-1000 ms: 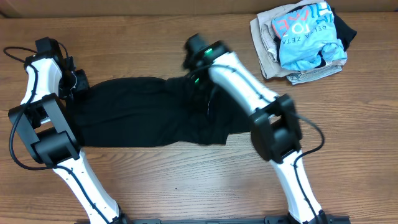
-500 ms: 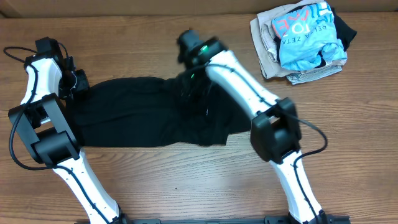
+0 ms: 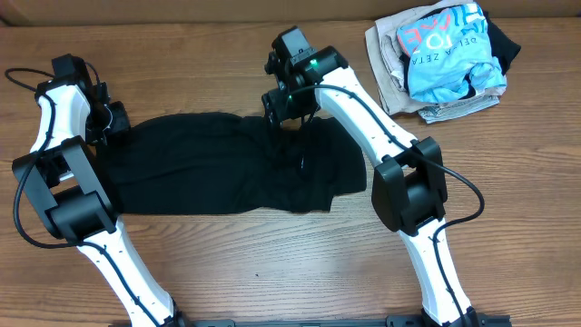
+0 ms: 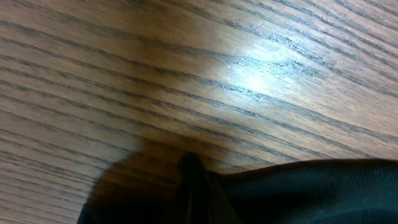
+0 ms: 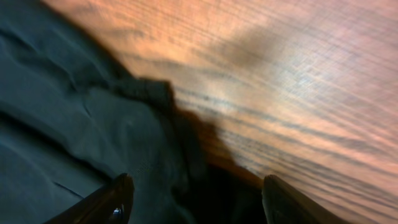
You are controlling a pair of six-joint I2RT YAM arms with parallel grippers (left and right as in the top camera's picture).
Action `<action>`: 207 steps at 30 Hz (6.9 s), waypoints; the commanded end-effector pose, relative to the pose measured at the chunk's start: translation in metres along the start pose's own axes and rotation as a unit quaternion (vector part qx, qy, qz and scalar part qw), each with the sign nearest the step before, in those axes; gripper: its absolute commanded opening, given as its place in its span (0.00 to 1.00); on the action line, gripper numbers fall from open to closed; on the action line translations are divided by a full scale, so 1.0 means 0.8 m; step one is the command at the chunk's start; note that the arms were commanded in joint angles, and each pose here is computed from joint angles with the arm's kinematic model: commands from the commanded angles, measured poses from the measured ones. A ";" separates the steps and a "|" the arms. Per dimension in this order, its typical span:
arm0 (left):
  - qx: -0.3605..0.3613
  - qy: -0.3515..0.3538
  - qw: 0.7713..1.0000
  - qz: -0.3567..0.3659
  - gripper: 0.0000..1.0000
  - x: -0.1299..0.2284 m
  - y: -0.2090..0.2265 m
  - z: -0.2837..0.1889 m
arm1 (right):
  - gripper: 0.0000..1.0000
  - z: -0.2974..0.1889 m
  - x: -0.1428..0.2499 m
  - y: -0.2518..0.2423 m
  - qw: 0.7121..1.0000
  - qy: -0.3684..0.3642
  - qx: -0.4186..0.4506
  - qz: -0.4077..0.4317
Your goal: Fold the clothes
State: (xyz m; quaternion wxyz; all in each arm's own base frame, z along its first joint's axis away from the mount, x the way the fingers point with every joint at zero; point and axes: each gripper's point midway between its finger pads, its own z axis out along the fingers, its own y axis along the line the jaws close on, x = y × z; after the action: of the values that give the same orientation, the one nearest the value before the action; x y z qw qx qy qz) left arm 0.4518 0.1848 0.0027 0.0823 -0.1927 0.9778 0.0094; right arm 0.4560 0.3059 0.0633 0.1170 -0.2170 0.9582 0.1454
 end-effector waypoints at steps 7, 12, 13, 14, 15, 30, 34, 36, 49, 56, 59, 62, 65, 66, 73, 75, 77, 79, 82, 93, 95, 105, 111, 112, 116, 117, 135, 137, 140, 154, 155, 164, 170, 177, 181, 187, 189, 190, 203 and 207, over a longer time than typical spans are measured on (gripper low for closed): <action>-0.009 0.024 1.000 -0.006 0.04 0.016 0.007 0.019 | 0.68 0.031 0.025 0.004 0.999 0.011 -0.019 -0.028; -0.009 0.024 1.000 -0.006 0.04 0.016 0.007 0.019 | 0.45 0.042 0.026 0.003 0.999 0.005 -0.023 -0.030; -0.009 0.024 1.000 -0.006 0.04 0.016 0.007 0.019 | 0.37 0.042 0.024 0.003 0.999 0.002 -0.023 -0.030; -0.009 0.024 1.000 -0.006 0.04 0.016 0.007 0.019 | 0.30 0.042 0.021 0.003 0.999 -0.003 -0.022 -0.031; -0.009 0.024 1.000 -0.006 0.04 0.016 0.007 0.019 | 0.24 0.040 0.017 0.002 0.999 -0.009 -0.021 -0.032; -0.010 0.021 1.000 -0.006 0.04 0.014 0.008 0.019 | 0.04 -0.050 -0.076 -0.051 0.992 -0.120 0.007 -0.030; -0.013 0.011 1.000 -0.003 0.04 0.007 0.010 0.017 | 0.04 -0.066 -0.086 -0.056 0.990 -0.132 0.025 -0.033; -0.013 0.007 1.000 -0.004 0.04 0.001 0.011 0.008 | 0.04 -0.076 -0.087 -0.054 0.990 -0.132 0.027 -0.039; -0.008 0.022 1.000 -0.017 0.04 -0.012 0.015 -0.166 | 0.04 -0.169 -0.017 -0.015 0.999 -0.028 0.005 0.021; -0.015 0.073 0.997 -0.006 0.04 0.019 0.014 -0.167 | 0.04 -0.147 0.041 0.021 0.997 0.071 -0.008 0.034; -0.032 0.096 0.995 0.002 0.04 0.031 0.023 -0.159 | 0.04 -0.136 0.055 0.026 0.994 0.093 0.018 0.048; -0.041 0.121 0.992 0.004 0.04 0.045 0.027 -0.156 | 0.04 -0.123 0.070 0.038 0.991 0.117 0.021 0.063; -0.037 0.141 0.989 0.017 0.04 0.057 0.025 -0.154 | 0.04 -0.104 0.093 0.044 0.984 0.154 0.033 0.086; -0.032 0.146 0.989 0.021 0.04 0.059 0.023 -0.152 | 0.04 -0.098 0.101 0.045 0.982 0.166 0.036 0.088; -0.026 0.213 0.976 0.027 0.05 0.099 0.022 -0.119 | 0.23 -0.062 0.157 0.035 0.959 0.247 0.070 0.119; -0.025 0.229 0.973 0.027 0.25 0.109 0.022 -0.106 | 0.50 -0.058 0.168 0.029 0.954 0.262 0.079 0.120; -0.023 0.241 0.970 0.026 0.51 0.119 0.021 -0.095 | 0.56 -0.057 0.174 0.023 0.951 0.269 0.090 0.119; -0.014 0.251 0.967 0.024 0.57 0.126 0.018 -0.091 | 0.56 -0.059 0.172 0.022 0.952 0.266 0.092 0.119; 0.011 0.249 0.968 0.030 0.59 0.125 0.008 -0.092 | 0.56 -0.075 0.160 0.018 0.959 0.243 0.090 0.114; 0.079 0.111 0.989 0.050 0.79 0.085 -0.025 -0.214 | 0.71 -0.266 0.116 0.040 0.994 0.045 0.043 0.088; 0.077 0.073 0.993 0.053 0.84 0.085 -0.026 -0.250 | 0.73 -0.298 0.119 0.048 0.996 0.014 0.035 0.085; 0.065 -0.083 0.993 0.048 0.85 0.124 -0.029 -0.398 | 0.73 -0.335 0.143 0.071 0.992 -0.028 0.069 0.101; 0.041 -0.067 0.996 0.039 0.89 0.150 -0.014 -0.364 | 0.73 -0.287 0.167 0.082 0.992 0.019 0.089 0.090; 0.038 -0.059 0.997 0.035 0.91 0.152 -0.009 -0.349 | 0.73 -0.277 0.171 0.083 0.992 0.027 0.091 0.087; 0.035 -0.035 0.999 0.013 1.00 0.152 0.012 -0.280 | 0.75 -0.242 0.185 0.084 0.991 0.054 0.090 0.079; 0.034 -0.034 0.999 0.007 1.00 0.151 0.020 -0.263 | 0.75 -0.235 0.188 0.085 0.991 0.061 0.086 0.078; 0.045 -0.006 0.994 0.102 1.00 0.105 0.042 -0.091 | 0.91 -0.152 0.249 0.083 0.986 0.154 0.044 0.047; 0.035 0.007 0.994 0.102 1.00 0.108 0.048 -0.077 | 0.91 -0.149 0.252 0.082 0.985 0.157 0.045 0.047; 0.033 0.024 0.994 0.101 1.00 0.112 0.053 -0.059 | 0.91 -0.148 0.251 0.082 0.986 0.155 0.044 0.047; 0.047 0.084 0.992 0.088 0.88 0.139 0.051 -0.009 | 0.85 -0.147 0.230 0.069 0.989 0.127 0.039 0.063; 0.048 0.085 0.991 0.086 0.78 0.140 0.051 -0.008 | 0.84 -0.147 0.227 0.065 0.989 0.124 0.040 0.069; 0.042 0.095 0.995 -0.010 0.04 0.141 0.051 -0.009 | 0.73 -0.192 0.182 -0.005 0.986 0.069 0.045 0.148; 0.037 0.100 0.993 -0.044 0.04 0.117 0.057 -0.060 | 0.74 -0.245 0.154 -0.061 0.978 0.001 0.042 0.206; 0.026 0.074 0.997 -0.029 0.04 0.075 0.054 -0.172 | 0.74 -0.263 0.165 -0.109 0.967 -0.002 0.055 0.249; 0.033 0.076 0.997 0.002 0.04 0.074 0.021 -0.199 | 0.74 -0.266 0.165 -0.121 0.964 -0.006 0.058 0.260; 0.040 0.115 0.989 0.081 0.04 0.098 -0.059 -0.202 | 0.75 -0.271 0.165 -0.138 0.961 -0.015 0.063 0.270; 0.054 0.119 0.985 0.109 0.04 0.104 -0.093 -0.203 | 0.78 -0.273 0.163 -0.145 0.959 -0.021 0.066 0.274; 0.065 0.121 0.983 0.125 0.04 0.109 -0.114 -0.204 | 0.79 -0.273 0.163 -0.148 0.959 -0.023 0.068 0.276; 0.099 0.120 0.945 0.289 0.34 0.185 -0.308 -0.213 | 0.85 -0.276 0.157 -0.164 0.956 -0.040 0.083 0.278; 0.084 0.110 0.935 0.327 0.76 0.202 -0.332 -0.214 | 0.86 -0.271 0.161 -0.164 0.956 -0.033 0.083 0.279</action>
State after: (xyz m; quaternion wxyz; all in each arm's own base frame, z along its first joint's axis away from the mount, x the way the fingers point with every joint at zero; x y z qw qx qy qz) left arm 0.3776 -0.1211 0.1436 -0.0297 0.1381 0.9871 -0.0760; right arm 0.3663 0.0758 0.1883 0.1026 0.0760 0.9864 0.1040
